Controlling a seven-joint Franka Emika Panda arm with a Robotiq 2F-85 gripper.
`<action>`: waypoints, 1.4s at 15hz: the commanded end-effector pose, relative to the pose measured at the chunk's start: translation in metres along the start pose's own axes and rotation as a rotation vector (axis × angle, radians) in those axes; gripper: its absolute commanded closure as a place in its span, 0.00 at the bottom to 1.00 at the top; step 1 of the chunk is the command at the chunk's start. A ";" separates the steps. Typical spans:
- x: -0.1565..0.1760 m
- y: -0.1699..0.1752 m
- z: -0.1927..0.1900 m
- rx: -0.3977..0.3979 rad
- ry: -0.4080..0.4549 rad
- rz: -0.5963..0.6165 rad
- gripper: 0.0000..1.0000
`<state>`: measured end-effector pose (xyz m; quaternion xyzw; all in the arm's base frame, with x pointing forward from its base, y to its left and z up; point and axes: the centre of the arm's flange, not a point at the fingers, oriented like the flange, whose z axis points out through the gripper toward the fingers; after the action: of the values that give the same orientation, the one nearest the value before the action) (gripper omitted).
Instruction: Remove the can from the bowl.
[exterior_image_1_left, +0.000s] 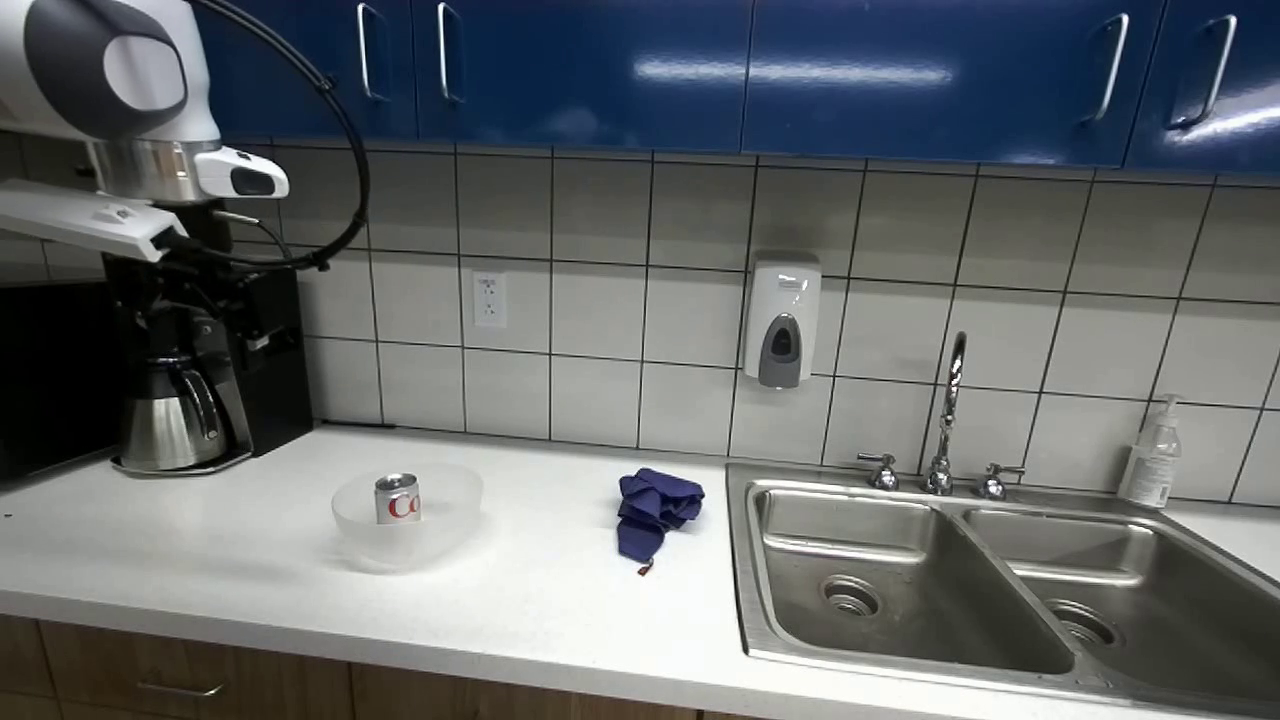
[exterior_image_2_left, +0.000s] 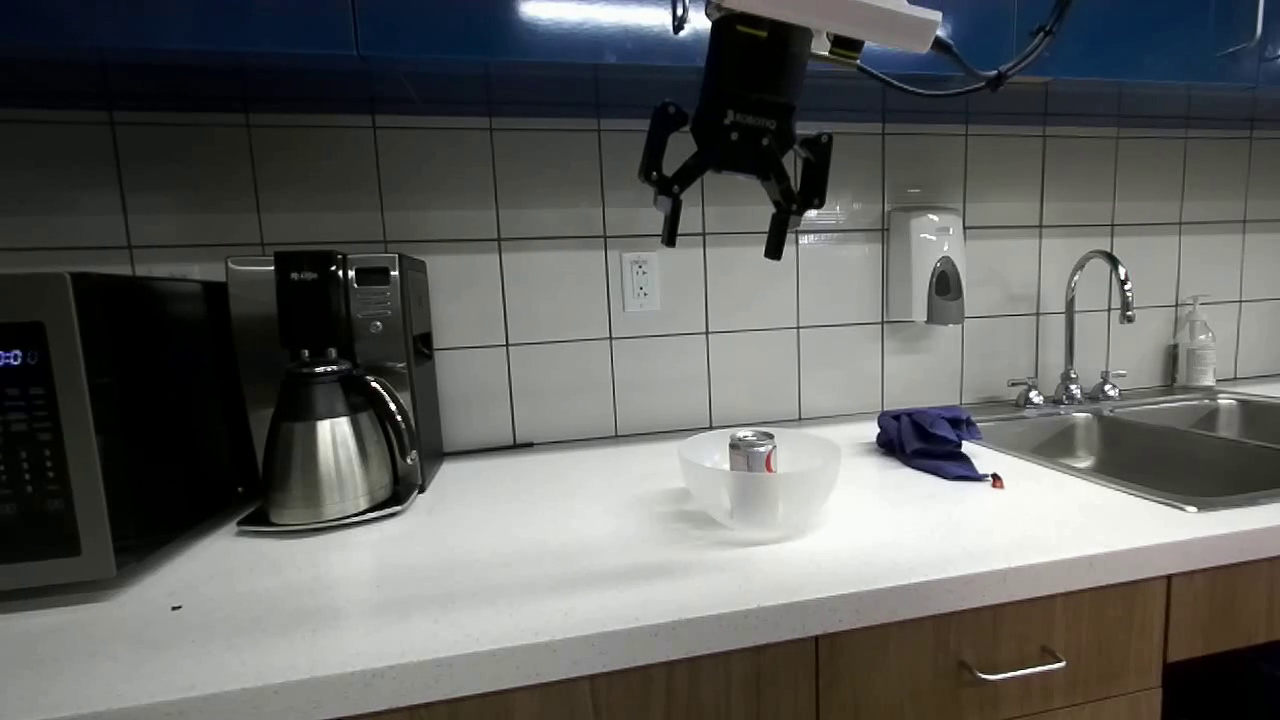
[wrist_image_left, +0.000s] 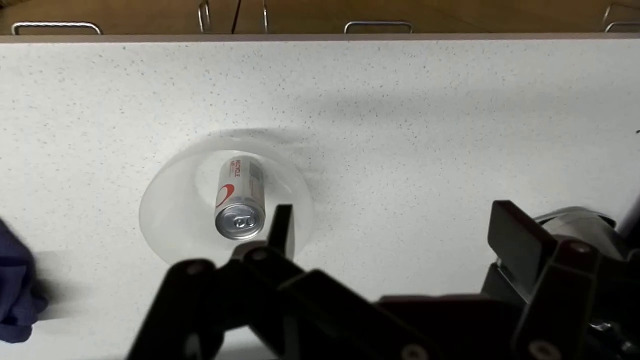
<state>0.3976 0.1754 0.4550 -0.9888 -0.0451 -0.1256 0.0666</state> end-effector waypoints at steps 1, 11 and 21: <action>0.003 0.010 0.012 -0.007 -0.013 -0.038 0.00; 0.025 0.045 0.060 -0.039 -0.007 -0.110 0.00; 0.052 0.071 0.125 -0.065 0.004 -0.155 0.00</action>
<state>0.4632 0.1326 0.3499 -0.9857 -0.1041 -0.1284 0.0332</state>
